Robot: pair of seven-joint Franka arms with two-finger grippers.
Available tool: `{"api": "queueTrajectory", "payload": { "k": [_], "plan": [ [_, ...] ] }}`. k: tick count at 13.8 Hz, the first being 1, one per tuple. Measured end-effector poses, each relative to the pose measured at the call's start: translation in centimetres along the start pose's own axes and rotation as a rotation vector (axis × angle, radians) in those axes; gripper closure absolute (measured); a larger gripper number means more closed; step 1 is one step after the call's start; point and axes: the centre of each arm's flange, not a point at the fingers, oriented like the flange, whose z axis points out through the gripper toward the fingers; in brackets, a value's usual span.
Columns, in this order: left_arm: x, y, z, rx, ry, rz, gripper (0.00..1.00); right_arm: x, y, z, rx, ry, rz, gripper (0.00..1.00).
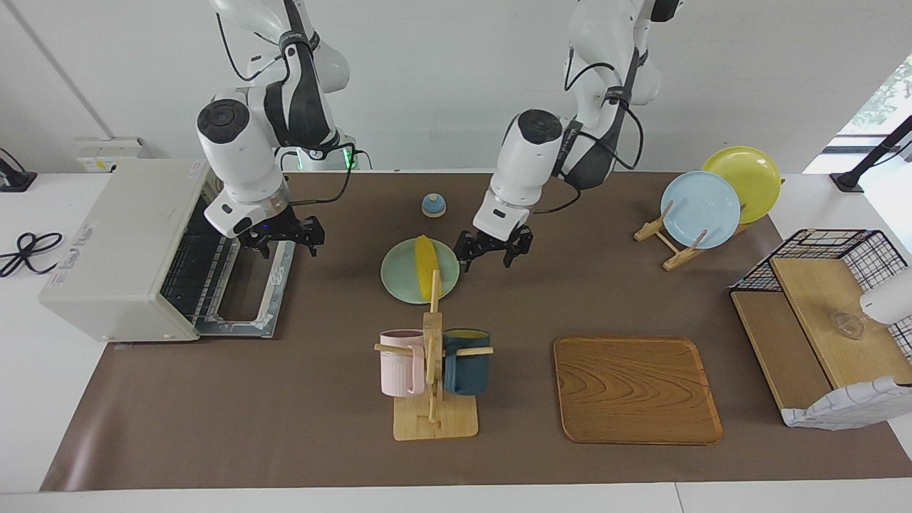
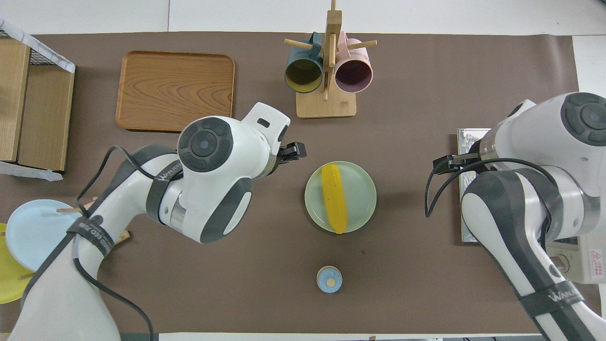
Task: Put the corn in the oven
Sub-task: 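Grasp the corn on the plate with the right gripper while the left gripper withdraws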
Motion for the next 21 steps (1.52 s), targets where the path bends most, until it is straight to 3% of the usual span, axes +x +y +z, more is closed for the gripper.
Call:
{"api": "queueTrajectory", "payload": {
  "k": [6,10,11,13,14,16,21],
  "plan": [
    [7.9,-9.8,-5.7,0.089,0.008,0.025,0.00,-0.2,-19.7,2.3,0.007,0.027,0.087,0.00],
    [9.6,-16.2,-10.2,0.115,-0.020,0.080,0.00,0.3,-31.8,6.3,-0.061,0.042,0.066,0.00],
    [9.6,-17.8,-11.5,0.123,-0.035,0.096,0.00,0.3,-32.8,7.8,-0.074,0.036,0.057,0.07],
    [8.9,-19.8,-13.8,0.134,-0.067,0.112,0.00,0.1,-33.7,10.4,-0.084,0.024,0.043,0.30],
    [8.2,-20.1,-14.8,0.140,-0.086,0.115,0.00,-0.1,-33.9,11.2,-0.084,0.023,0.037,0.30],
    [6.8,-20.2,-16.1,0.154,-0.128,0.120,0.00,-0.3,-34.0,11.6,-0.083,0.024,0.033,0.43],
    [4.1,-20.9,-17.9,0.204,-0.242,0.146,0.00,-1.0,-33.5,13.2,-0.085,0.019,0.031,0.48]
  ]
}}
